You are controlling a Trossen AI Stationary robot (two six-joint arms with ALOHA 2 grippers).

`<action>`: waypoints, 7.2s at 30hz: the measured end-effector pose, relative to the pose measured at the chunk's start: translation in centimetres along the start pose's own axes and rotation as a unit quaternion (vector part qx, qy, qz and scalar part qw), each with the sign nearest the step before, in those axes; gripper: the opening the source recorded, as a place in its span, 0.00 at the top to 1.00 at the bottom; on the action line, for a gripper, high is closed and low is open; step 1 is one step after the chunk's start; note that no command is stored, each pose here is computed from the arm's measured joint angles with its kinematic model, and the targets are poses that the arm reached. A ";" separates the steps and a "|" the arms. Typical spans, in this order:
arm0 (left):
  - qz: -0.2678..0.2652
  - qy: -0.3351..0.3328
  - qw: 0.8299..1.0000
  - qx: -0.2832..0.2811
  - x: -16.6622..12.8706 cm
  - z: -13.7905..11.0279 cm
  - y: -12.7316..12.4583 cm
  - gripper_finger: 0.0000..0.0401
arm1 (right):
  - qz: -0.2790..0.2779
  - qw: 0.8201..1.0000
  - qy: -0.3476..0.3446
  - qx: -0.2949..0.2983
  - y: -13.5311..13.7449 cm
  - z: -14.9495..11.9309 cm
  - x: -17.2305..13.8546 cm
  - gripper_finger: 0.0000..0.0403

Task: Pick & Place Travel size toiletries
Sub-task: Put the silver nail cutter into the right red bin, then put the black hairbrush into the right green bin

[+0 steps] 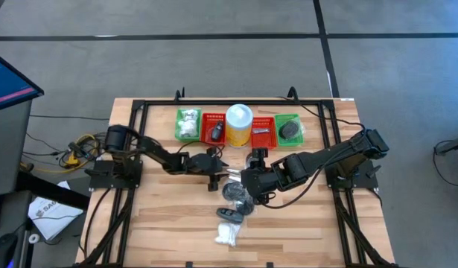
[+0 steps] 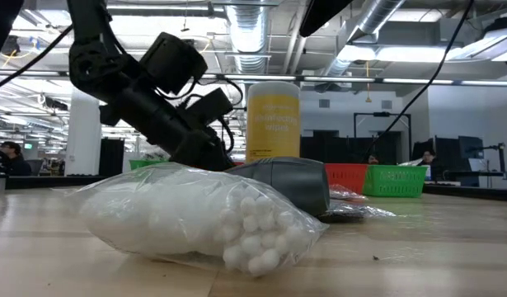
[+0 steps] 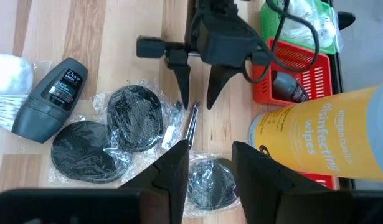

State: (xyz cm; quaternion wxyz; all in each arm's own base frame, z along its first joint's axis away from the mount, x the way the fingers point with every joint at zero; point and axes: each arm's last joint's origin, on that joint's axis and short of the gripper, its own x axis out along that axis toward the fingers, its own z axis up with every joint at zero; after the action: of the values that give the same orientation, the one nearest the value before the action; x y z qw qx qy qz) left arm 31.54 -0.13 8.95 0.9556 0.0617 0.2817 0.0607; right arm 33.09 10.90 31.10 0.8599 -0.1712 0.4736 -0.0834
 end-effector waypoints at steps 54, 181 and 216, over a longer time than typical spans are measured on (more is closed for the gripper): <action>-0.025 -0.105 0.994 -0.019 -6.9 6.7 -1.8 0.99 | 0.002 1.000 -0.001 0.010 0.0 0.0 0.0 0.72; -0.037 -0.154 0.986 0.044 -9.3 12.8 -7.1 0.85 | -0.018 0.927 0.114 0.357 -16.8 -15.8 12.8 0.94; -0.039 -0.153 0.987 0.024 -9.3 12.8 -7.1 0.85 | 0.027 0.945 0.097 0.311 -13.5 -13.8 12.0 0.82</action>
State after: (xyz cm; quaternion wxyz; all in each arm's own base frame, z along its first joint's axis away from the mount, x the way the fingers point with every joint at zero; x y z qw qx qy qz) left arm 31.40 -9.57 23.51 0.9873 0.0821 0.1362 0.0067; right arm 28.19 -8.23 19.87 0.8220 0.1267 0.5100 -0.2196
